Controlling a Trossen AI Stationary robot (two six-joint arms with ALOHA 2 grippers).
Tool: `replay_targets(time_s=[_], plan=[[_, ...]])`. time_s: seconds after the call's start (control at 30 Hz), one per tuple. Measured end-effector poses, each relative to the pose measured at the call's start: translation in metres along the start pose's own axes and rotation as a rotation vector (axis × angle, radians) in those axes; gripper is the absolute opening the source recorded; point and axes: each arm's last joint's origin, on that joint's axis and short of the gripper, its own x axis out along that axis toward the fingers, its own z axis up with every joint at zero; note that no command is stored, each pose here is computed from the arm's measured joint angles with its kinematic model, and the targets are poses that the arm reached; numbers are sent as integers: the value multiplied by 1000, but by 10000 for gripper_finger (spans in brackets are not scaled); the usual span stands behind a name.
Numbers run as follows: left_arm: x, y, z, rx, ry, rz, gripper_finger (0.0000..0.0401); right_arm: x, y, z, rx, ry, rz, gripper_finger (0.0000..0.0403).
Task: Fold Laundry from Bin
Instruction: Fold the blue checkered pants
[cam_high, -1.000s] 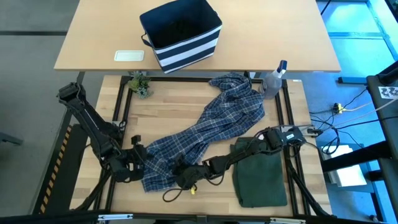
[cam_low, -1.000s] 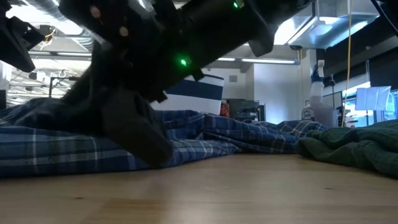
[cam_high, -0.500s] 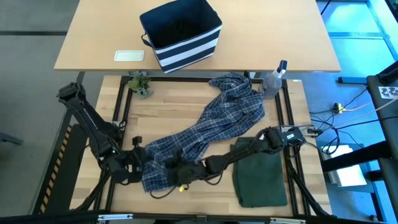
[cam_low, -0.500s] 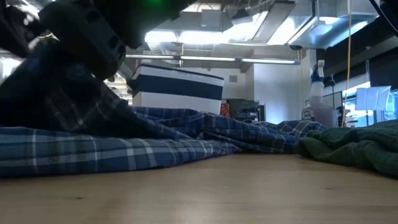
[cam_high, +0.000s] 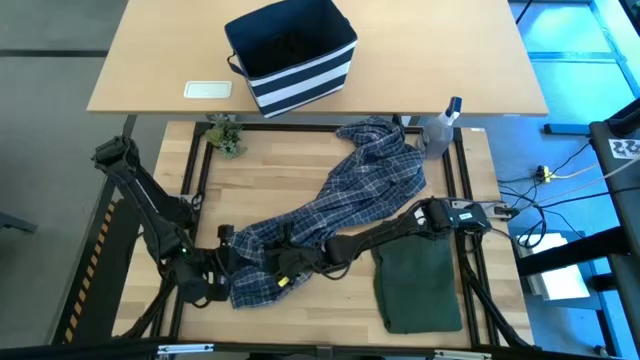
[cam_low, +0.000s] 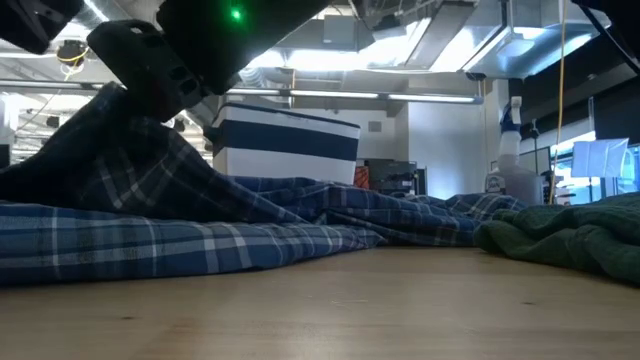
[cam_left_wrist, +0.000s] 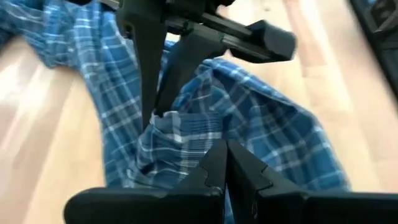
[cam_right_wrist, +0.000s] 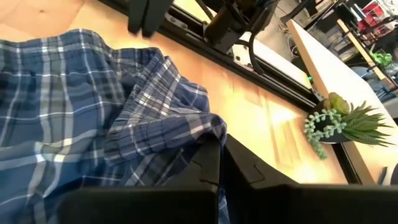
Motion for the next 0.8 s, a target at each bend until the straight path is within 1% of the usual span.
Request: replay_targets(time_s=[0.07, 0.13, 0.2, 0.3, 0.4, 0.5, 0.6, 0.67, 0.8], plan=[[2, 0, 0, 4, 4, 13, 7, 1, -1, -1, 2, 2, -2, 2], [3, 1, 0, 37, 13, 8, 23, 2, -4, -1, 4, 5, -6, 2], [3, 1, 0, 76, 27, -7, 46, 3, -5, -2, 8, 4, -2, 2], [3, 0, 0, 73, 28, -9, 90, 5, -8, -3, 15, 8, -5, 2], [6, -2, -1, 78, 15, 16, 134, 7, -12, -4, 33, 10, -4, 2], [14, -8, -1, 78, -12, 49, 169, 10, -15, -6, 51, 17, 3, 2], [27, -16, -6, 139, 6, 101, 193, 12, -19, -8, 80, 17, 9, 2], [35, -18, -10, 162, 12, 152, 202, 15, -23, -9, 104, 18, 14, 2], [49, -21, -15, 139, -12, 266, 206, 19, -34, -12, 168, 20, 20, 2]])
